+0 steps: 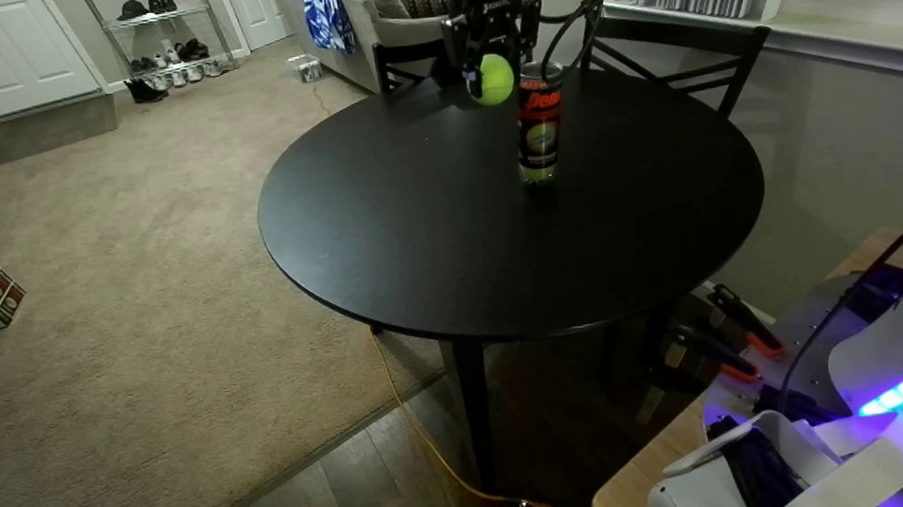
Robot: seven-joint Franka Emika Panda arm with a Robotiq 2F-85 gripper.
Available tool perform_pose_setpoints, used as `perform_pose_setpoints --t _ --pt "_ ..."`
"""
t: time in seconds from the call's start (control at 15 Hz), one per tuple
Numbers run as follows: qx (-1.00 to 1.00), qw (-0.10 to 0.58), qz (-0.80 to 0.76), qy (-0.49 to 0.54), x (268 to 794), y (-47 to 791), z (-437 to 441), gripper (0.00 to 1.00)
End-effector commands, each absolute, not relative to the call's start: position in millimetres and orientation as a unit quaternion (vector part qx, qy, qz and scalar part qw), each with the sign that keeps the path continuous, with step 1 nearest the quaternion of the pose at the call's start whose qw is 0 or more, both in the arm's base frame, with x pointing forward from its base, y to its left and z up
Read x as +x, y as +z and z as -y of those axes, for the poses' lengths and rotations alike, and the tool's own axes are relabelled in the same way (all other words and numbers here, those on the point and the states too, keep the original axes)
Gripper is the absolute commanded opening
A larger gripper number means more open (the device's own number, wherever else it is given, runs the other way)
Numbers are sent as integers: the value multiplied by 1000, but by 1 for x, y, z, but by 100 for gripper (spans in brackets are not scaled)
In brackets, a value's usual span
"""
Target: Put the tennis ball in the black container.
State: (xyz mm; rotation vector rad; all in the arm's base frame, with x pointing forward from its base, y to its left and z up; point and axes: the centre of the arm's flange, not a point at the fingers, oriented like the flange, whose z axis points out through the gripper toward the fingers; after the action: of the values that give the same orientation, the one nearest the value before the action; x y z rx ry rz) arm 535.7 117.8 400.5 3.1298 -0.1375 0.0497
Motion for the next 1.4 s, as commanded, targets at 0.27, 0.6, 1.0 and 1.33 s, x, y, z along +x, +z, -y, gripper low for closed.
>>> perform_pose_setpoints --t 0.27,0.6,1.0,1.33 --pt "994 26 91 50 531 426 -98 41" --pt "990 19 131 55 541 433 -80 41" --pt "981 15 184 53 549 433 -39 41" --pt "979 15 199 48 551 427 -29 41"
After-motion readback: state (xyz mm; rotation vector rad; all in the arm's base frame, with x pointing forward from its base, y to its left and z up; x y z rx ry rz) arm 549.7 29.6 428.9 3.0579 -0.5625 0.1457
